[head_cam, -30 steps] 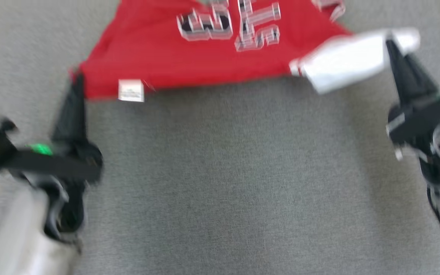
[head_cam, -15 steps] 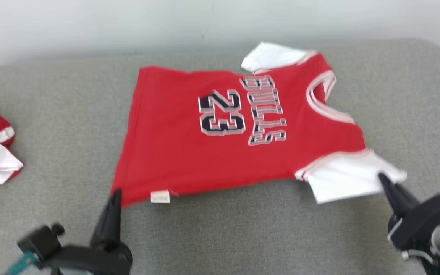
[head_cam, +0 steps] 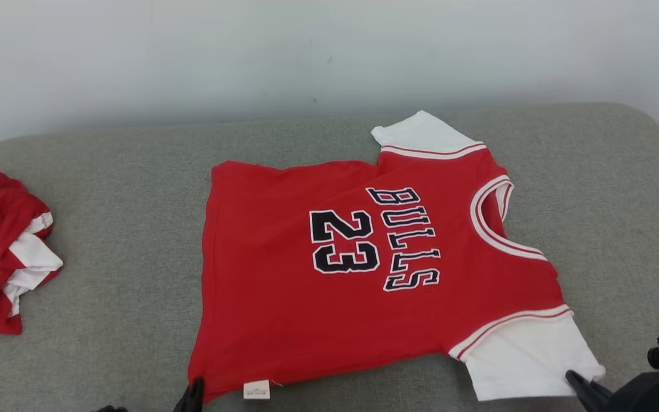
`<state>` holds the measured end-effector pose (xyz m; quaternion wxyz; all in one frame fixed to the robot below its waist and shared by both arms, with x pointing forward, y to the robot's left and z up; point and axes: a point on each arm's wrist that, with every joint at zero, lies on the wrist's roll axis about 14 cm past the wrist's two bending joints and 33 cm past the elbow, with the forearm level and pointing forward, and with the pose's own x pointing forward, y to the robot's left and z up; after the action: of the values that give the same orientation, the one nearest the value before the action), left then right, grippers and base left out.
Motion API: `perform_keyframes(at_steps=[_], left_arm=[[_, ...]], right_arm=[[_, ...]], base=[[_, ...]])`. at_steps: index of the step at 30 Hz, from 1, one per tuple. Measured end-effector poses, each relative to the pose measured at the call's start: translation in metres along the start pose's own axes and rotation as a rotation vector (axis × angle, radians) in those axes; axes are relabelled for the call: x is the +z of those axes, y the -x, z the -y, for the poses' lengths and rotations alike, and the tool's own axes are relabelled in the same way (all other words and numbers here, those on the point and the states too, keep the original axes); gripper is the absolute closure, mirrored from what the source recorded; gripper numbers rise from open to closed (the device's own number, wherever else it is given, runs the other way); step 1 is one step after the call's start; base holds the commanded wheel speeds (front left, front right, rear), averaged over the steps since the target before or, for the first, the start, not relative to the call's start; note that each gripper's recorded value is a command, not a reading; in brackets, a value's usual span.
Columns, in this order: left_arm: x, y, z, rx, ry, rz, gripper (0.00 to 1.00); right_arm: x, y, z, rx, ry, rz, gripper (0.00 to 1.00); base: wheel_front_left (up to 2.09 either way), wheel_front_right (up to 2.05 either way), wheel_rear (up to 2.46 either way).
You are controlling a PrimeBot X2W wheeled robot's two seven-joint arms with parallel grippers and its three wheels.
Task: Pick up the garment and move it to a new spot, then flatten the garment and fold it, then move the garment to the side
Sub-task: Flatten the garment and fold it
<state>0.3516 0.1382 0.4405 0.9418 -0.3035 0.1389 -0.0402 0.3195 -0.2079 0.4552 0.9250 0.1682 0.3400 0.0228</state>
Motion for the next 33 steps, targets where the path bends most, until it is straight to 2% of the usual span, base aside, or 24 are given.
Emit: perform_keyframes(at_steps=[4,10,14,22,28,33], left_arm=[[-0.007,0.009,-0.010,0.037,-0.057,-0.046,1.00],[-0.013,0.016,-0.013,0.057,-0.074,-0.086,1.00],[-0.010,0.016,-0.009,0.052,-0.076,-0.081,1.00],[0.007,-0.005,0.011,-0.006,-0.085,-0.058,1.00],[0.022,-0.039,0.022,-0.025,-0.083,-0.039,1.00],[0.025,-0.065,0.020,-0.008,-0.138,-0.038,1.00]], right_arm=[[-0.025,0.007,0.004,-0.019,-0.001,-0.105,1.00],[-0.041,0.015,0.003,-0.011,-0.007,-0.182,1.00],[-0.032,0.017,-0.007,0.031,-0.016,-0.153,1.00],[0.028,-0.001,-0.029,0.095,0.023,0.031,1.00],[0.069,-0.035,-0.042,0.138,0.035,0.112,1.00],[0.098,-0.064,-0.046,0.132,0.093,0.185,1.00]], base=[[0.00,0.00,0.00],[0.00,0.00,0.00],[0.00,0.00,0.00],[0.00,0.00,0.00],[0.00,0.00,0.00],[0.00,0.00,0.00]])
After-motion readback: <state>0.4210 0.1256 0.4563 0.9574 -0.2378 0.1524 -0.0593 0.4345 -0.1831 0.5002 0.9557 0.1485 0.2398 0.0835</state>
